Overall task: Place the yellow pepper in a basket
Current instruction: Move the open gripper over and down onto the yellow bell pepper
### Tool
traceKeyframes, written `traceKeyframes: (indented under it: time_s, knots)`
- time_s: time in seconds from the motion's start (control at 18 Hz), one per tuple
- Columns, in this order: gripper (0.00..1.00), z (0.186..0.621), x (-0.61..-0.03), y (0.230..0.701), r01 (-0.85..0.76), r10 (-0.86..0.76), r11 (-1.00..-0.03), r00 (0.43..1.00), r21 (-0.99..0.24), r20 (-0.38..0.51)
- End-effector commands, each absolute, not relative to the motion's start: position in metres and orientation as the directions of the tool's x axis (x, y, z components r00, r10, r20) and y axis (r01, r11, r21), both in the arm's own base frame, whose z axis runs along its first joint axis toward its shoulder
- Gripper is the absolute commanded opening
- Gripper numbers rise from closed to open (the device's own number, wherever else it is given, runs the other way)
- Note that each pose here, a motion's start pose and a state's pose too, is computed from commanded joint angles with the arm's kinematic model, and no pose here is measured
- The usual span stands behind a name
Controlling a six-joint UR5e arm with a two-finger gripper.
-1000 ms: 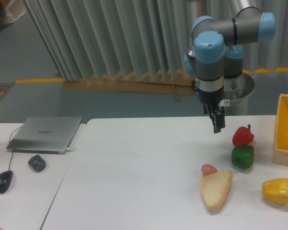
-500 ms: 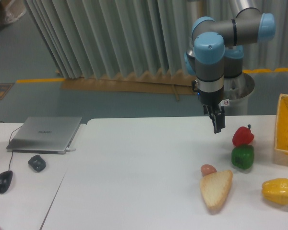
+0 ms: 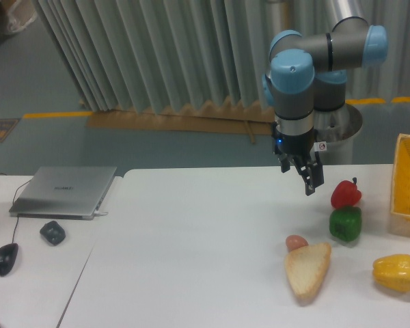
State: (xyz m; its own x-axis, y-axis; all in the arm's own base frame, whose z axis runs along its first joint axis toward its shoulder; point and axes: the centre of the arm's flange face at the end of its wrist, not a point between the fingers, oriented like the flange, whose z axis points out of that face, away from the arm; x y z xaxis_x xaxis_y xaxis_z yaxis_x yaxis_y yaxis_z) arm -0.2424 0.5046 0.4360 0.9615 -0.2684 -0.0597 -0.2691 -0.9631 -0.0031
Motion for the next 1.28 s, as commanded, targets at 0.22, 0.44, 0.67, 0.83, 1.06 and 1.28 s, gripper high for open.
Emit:
traceKeyframes:
  time_s: [0.22,0.44,0.67,0.83,1.06,1.28]
  knots:
    - [1.0,0.426,-0.28,0.513,-0.489,-0.49,-0.872,0.87,0.035,-0.053]
    - [1.0,0.401,-0.312,0.508,-0.645,-0.655,-0.748,0.756,0.159,-0.015]
    - [1.0,0.379,-0.328,0.503,-0.729,-0.756,-0.599,0.651,0.331,0.064]
    - [1.0,0.375,-0.334,0.508,-0.727,-0.756,-0.596,0.651,0.34,0.066]
    - [1.0,0.372,-0.349,0.521,-0.715,-0.756,-0.609,0.655,0.342,0.024]
    - [1.0,0.361,-0.36,0.532,-0.691,-0.742,-0.645,0.668,0.326,-0.054]
